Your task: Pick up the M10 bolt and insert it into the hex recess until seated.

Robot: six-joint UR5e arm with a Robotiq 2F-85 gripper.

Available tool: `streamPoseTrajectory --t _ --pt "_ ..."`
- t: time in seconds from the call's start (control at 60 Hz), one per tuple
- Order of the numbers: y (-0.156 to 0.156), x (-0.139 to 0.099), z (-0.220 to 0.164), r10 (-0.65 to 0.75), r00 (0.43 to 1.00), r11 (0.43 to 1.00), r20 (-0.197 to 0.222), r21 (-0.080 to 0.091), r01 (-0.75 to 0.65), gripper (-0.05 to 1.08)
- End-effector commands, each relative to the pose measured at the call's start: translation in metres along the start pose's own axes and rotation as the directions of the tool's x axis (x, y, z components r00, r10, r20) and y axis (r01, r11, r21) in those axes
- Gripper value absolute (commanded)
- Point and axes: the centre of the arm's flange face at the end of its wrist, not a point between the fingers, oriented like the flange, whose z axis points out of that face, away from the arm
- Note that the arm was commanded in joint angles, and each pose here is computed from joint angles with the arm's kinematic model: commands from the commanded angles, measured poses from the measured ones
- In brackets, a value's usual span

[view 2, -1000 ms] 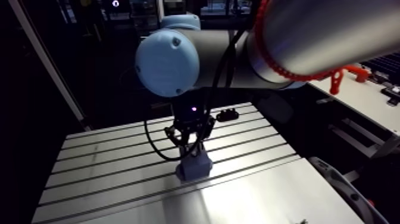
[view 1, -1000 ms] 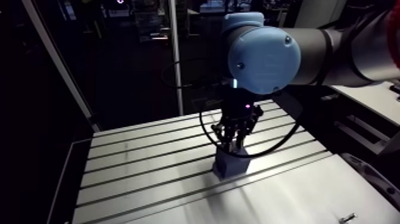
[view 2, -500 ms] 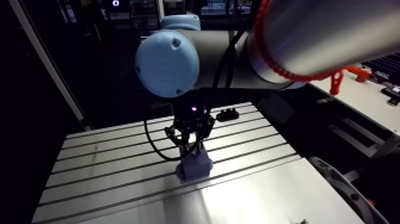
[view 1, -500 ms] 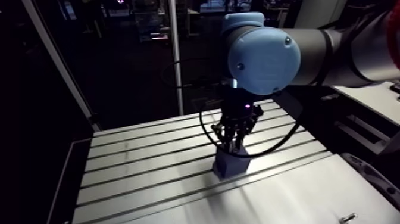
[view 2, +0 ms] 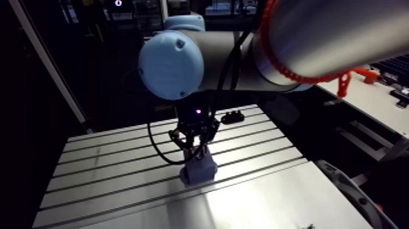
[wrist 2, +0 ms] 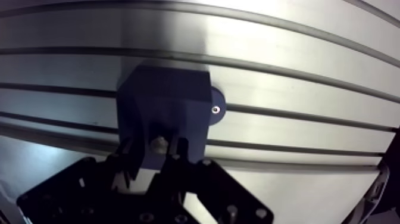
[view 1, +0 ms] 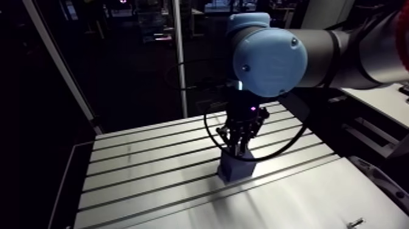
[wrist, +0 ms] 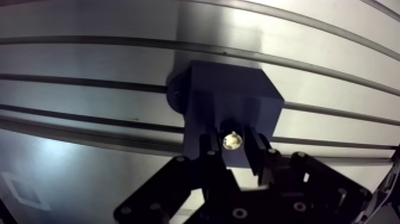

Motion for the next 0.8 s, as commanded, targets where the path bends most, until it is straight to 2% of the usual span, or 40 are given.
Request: streamPoseTrajectory --t 0.017,0.8 --pt "0.0000 0.0001 0.0006 0.000 1.000 1.000 0.002 -0.001 0.000 0.63" --pt "-0.0008 0.0006 0.0034 -0.007 1.000 1.000 0.007 0.002 0.007 0.66"
